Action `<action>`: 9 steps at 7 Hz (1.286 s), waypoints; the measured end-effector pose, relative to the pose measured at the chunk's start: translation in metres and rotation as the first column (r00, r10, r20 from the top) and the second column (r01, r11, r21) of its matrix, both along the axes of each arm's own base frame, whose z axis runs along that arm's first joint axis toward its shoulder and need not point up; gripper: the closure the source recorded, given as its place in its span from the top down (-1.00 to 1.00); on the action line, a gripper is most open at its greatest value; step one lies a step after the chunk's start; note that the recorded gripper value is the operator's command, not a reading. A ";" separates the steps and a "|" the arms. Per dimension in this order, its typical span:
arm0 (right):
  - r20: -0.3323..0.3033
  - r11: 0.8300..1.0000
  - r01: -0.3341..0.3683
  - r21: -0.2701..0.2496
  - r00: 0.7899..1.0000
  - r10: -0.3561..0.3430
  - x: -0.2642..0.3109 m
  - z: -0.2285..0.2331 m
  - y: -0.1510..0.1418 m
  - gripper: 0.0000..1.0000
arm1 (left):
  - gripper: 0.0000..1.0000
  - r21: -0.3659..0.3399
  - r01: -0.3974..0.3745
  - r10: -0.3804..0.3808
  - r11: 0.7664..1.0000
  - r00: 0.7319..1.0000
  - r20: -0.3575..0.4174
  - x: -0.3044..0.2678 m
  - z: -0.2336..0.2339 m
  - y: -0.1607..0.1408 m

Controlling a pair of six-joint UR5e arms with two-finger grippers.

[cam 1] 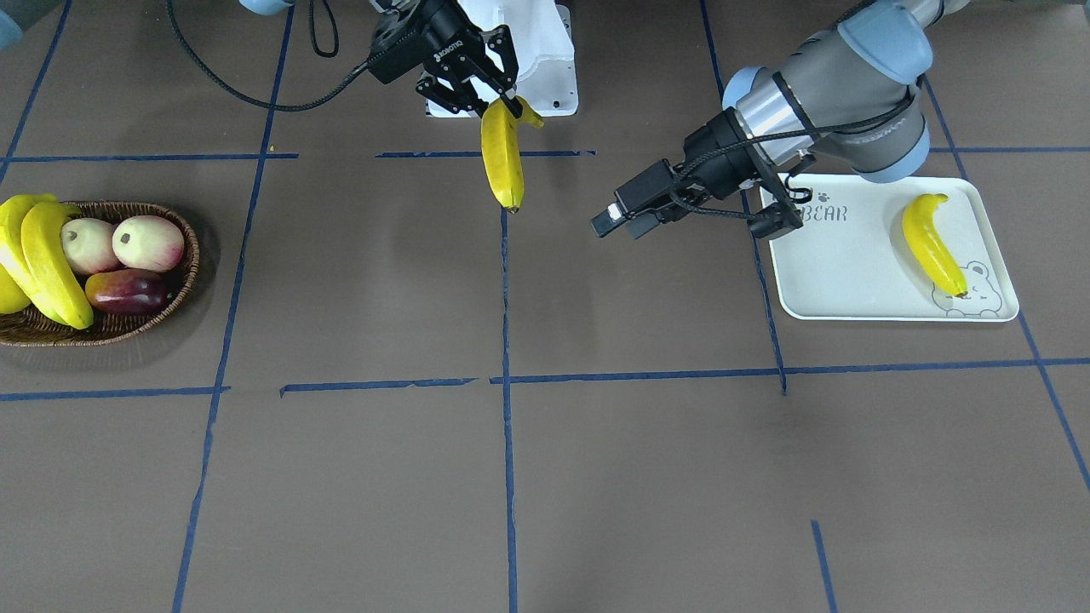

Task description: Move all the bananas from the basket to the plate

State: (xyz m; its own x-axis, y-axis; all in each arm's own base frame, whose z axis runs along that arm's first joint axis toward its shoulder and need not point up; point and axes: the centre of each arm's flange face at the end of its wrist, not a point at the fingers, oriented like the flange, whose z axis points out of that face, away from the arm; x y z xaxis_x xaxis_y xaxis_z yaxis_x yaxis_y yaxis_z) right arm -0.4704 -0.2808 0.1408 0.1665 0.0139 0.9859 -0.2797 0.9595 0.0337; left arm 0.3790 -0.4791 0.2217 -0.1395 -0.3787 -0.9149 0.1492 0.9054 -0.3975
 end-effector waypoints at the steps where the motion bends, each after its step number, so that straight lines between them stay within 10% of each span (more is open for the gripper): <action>1: 0.005 1.000 0.000 0.002 1.000 0.000 -0.001 -0.003 0.001 -0.94 | 0.99 0.013 -0.026 0.026 1.000 1.000 -0.017 0.015 -0.014 0.010; 5: 0.016 1.000 -0.001 0.004 1.000 0.001 -0.002 -0.009 0.001 -0.95 | 0.92 0.043 -0.060 0.062 0.997 0.996 -0.065 0.057 -0.044 0.049; 6: 0.017 1.000 -0.001 0.005 1.000 0.001 -0.001 -0.010 0.001 -0.95 | -0.27 0.051 -0.070 0.074 0.996 0.995 -0.072 0.061 -0.048 0.056; 7: 0.018 1.000 -0.003 0.005 1.000 0.003 -0.001 -0.010 0.001 -0.96 | -0.99 0.057 -0.080 0.084 0.995 0.994 -0.075 0.064 -0.050 0.062; 8: 0.018 1.000 -0.004 0.005 1.000 0.004 -0.001 -0.010 0.000 -0.85 | -1.00 0.059 -0.084 0.088 0.995 0.993 -0.074 0.066 -0.049 0.065; 9: 0.019 1.000 -0.005 0.004 1.000 0.005 0.000 -0.010 0.000 0.68 | -1.00 0.059 -0.085 0.089 0.995 0.994 -0.069 0.066 -0.046 0.067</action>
